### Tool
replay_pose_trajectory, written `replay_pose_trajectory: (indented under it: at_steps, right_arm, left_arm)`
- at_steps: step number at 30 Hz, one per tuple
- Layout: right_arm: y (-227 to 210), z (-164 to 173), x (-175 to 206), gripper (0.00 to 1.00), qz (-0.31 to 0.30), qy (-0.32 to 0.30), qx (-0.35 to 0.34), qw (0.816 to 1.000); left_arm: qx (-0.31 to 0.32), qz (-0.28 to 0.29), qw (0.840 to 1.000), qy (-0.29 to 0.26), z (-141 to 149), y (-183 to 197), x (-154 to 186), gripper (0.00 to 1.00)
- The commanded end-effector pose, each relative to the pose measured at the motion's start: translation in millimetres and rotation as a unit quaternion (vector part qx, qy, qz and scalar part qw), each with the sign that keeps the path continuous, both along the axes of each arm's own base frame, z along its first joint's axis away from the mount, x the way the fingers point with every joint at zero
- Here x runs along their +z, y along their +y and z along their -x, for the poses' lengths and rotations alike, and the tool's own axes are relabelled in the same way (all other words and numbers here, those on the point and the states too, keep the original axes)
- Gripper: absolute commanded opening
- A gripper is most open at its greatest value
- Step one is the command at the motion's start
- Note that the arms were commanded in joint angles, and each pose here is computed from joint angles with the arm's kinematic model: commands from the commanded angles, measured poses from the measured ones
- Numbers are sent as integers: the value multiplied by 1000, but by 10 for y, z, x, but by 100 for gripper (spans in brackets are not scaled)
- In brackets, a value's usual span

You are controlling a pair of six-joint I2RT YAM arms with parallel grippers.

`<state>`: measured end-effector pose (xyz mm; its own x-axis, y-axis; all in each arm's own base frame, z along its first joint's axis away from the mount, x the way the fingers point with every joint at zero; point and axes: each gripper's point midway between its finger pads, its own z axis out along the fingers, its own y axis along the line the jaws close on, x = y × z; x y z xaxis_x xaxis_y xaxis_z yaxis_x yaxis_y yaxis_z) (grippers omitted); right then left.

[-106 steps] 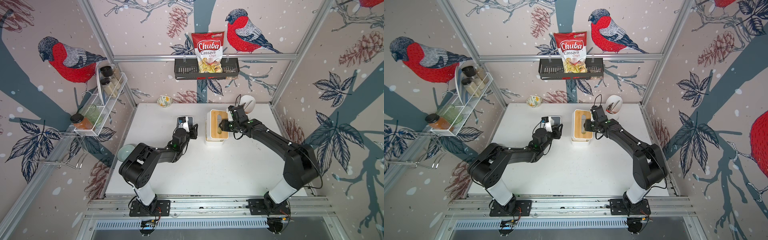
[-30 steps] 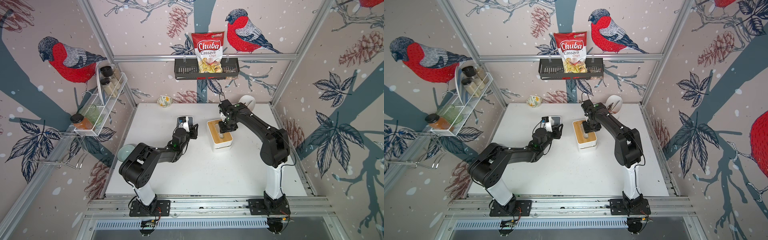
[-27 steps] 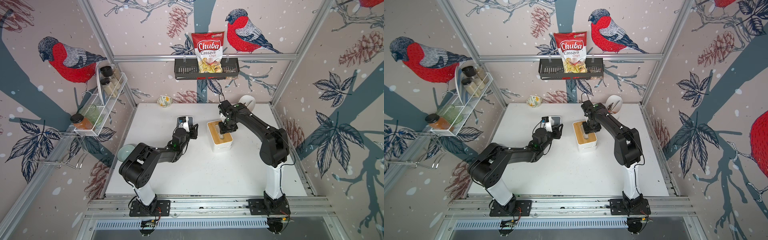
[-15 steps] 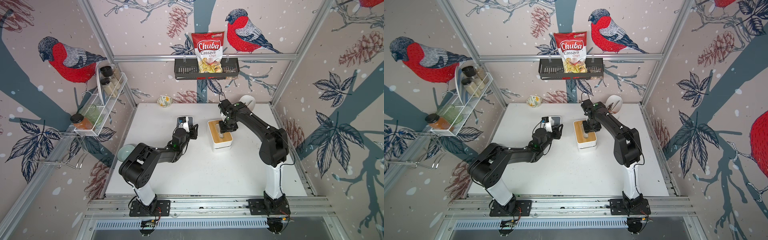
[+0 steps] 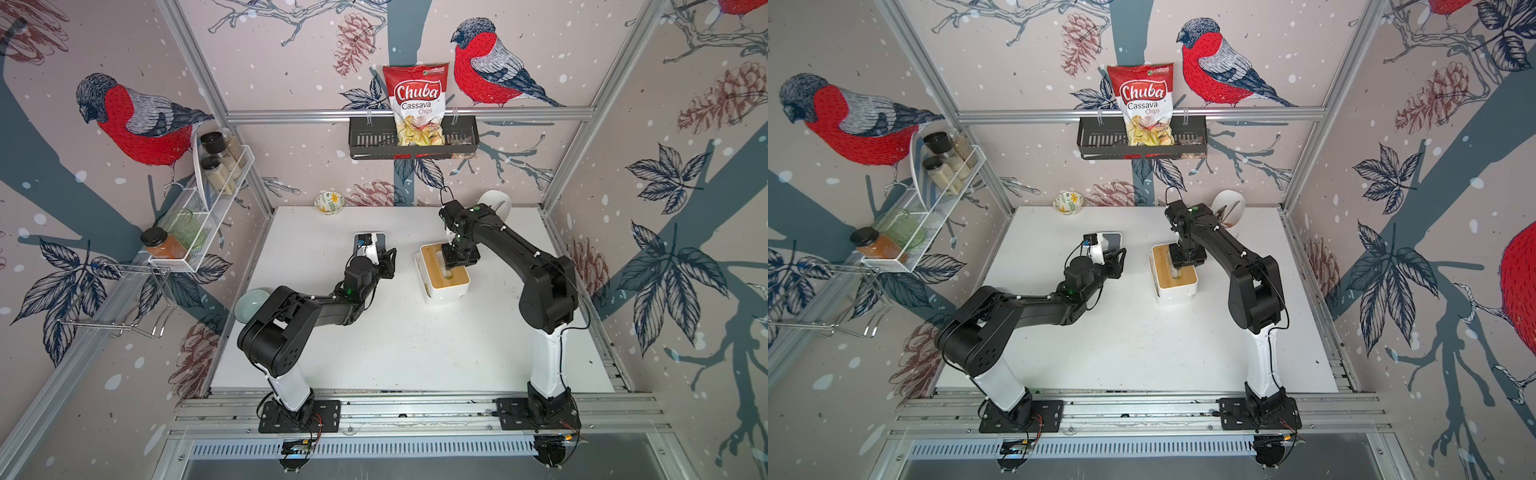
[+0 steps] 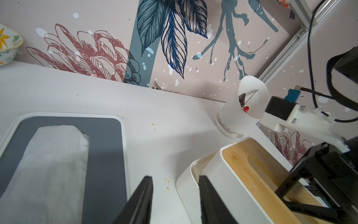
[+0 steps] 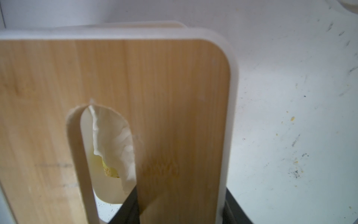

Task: Put the tissue paper into the tissue box
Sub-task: Close the box lid on the tissue box.

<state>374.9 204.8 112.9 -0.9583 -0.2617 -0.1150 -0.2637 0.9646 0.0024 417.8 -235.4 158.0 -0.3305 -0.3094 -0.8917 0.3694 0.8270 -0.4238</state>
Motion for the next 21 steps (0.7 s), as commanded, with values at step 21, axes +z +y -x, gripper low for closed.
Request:
replay_pose_trajectory:
  at_steps: [21]
  right_arm:
    - [207,161,-50,33,-9,16,26,1000]
  left_arm:
    - [-2,11,1000,-15,-51,-18,84,43]
